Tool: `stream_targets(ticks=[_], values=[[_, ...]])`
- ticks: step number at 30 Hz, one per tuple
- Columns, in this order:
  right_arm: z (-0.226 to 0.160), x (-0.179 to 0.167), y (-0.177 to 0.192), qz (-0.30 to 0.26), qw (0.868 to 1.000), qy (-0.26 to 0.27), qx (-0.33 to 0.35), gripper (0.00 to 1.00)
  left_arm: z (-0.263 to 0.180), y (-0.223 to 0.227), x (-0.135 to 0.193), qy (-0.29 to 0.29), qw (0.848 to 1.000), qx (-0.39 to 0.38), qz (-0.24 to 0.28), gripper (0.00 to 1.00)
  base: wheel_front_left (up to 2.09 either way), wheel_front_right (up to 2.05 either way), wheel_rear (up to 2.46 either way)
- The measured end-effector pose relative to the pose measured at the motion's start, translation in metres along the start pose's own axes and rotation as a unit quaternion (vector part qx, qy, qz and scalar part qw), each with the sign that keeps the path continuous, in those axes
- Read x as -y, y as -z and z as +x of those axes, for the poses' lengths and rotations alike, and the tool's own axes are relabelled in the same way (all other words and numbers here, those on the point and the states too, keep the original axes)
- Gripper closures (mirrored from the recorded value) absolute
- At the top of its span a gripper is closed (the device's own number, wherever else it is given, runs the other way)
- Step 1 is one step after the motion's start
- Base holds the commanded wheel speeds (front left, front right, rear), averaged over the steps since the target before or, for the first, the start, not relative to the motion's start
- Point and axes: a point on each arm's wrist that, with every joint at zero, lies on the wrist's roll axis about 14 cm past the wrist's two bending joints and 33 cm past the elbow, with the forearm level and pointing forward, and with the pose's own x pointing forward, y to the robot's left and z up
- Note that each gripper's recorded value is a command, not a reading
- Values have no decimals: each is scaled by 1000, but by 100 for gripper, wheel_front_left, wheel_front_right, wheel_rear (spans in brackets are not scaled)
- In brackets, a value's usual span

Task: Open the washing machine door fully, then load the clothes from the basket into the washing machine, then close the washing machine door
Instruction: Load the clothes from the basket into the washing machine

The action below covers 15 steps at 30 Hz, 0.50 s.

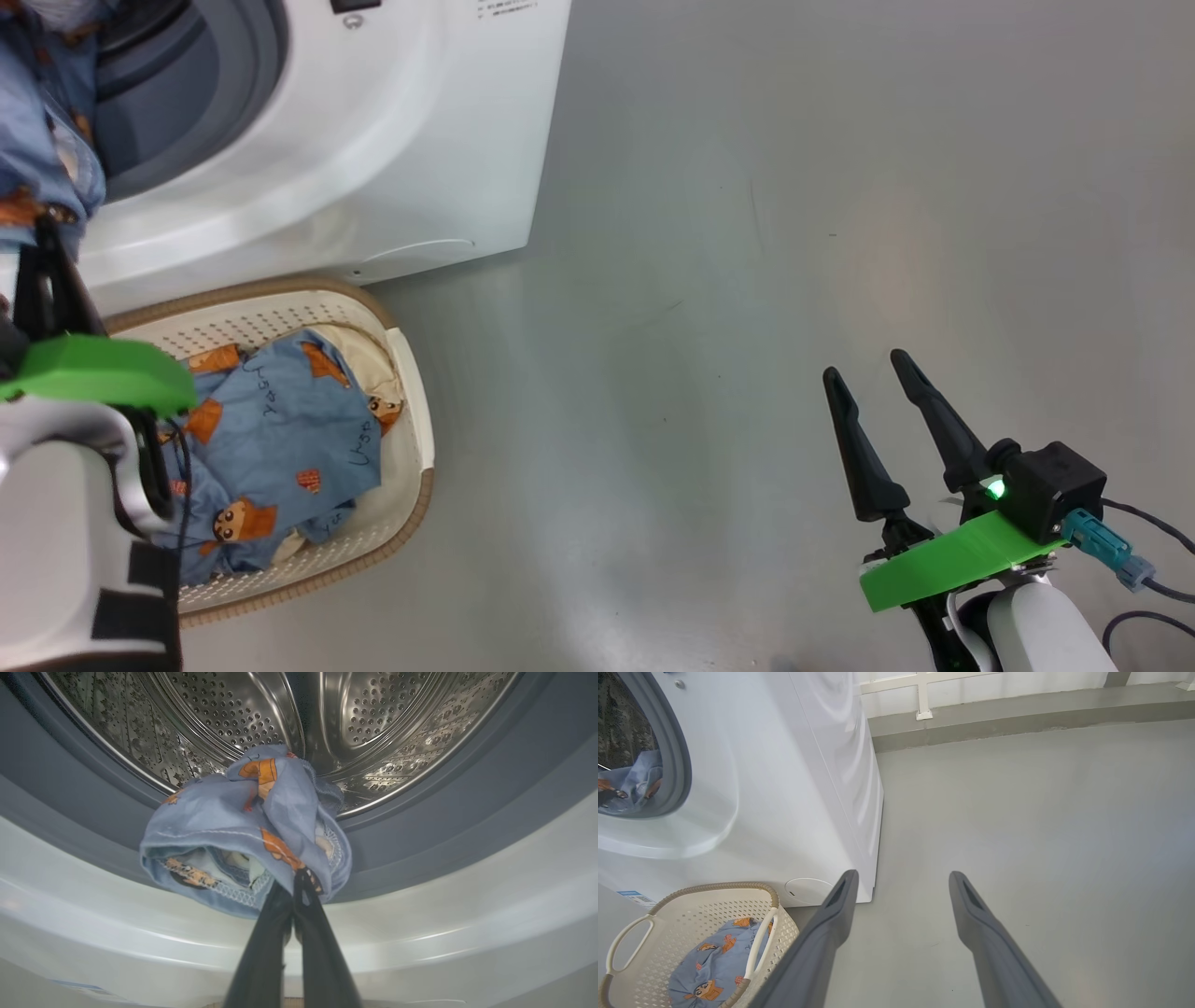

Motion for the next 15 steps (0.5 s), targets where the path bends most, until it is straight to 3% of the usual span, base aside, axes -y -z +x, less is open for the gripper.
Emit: stream_targets(ticks=[15], values=[[-9,6,7,0,1000,12,-14,0,71,-64,28,14,998,66,-3,100,0,0,0]])
